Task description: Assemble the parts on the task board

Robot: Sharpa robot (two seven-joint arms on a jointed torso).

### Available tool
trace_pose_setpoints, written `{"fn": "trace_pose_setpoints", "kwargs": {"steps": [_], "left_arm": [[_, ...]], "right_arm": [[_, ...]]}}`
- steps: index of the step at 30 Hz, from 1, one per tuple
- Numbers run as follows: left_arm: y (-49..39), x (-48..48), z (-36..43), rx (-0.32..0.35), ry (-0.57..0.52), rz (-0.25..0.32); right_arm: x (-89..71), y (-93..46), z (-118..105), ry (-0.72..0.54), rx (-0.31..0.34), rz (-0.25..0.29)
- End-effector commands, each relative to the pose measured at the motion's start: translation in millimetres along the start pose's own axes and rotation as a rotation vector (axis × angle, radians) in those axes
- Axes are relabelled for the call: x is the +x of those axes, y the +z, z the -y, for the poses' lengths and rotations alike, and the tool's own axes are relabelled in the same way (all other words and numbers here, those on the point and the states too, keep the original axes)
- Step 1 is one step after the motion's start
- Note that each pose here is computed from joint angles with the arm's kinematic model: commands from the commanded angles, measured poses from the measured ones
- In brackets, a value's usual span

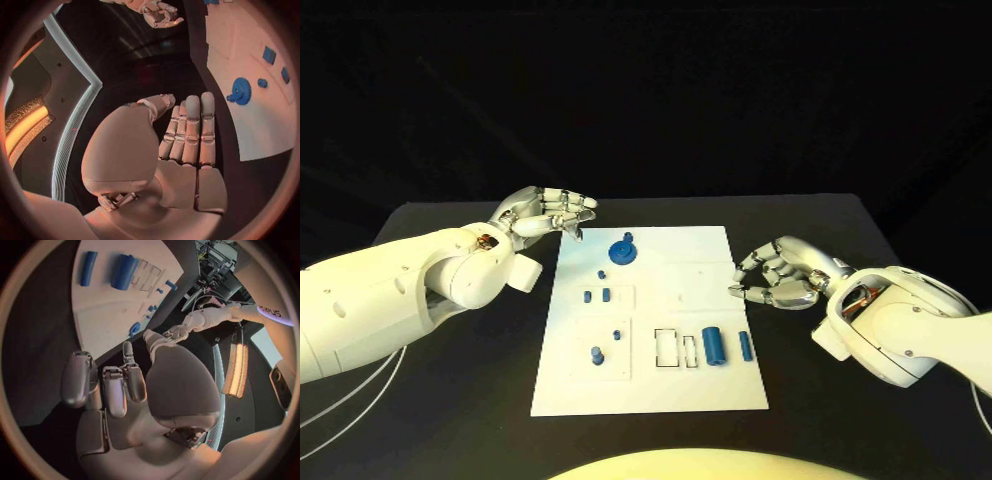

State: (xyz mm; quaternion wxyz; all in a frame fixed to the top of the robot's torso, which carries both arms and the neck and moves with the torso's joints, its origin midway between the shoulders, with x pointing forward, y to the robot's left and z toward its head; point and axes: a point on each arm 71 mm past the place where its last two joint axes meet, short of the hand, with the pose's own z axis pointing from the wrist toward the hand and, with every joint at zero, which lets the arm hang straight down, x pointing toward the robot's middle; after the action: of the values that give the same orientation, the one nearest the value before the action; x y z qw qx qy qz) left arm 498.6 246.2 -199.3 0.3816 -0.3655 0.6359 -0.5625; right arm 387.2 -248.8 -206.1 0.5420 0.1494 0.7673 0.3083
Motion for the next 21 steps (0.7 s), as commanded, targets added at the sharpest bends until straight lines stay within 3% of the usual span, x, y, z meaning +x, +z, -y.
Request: {"fn": "trace_pose_setpoints", "kwargs": {"steps": [1, 9, 21], "left_arm": [[-1.0, 4.6, -0.2, 0.010, -0.028, -0.014], [-3.8, 9.6, -2.4, 0.013, -0.043, -0.026], [-6.1, 10.9, -2.5, 0.015, -0.052, -0.031]], "right_arm": [[9.3, -6.5, 13, -0.041, 0.162, -0.076], [27.5, -15.0, 20, -0.087, 0.259, -0.138], [58.6, -8.5, 13, -0.091, 0.247, -0.206]]}}
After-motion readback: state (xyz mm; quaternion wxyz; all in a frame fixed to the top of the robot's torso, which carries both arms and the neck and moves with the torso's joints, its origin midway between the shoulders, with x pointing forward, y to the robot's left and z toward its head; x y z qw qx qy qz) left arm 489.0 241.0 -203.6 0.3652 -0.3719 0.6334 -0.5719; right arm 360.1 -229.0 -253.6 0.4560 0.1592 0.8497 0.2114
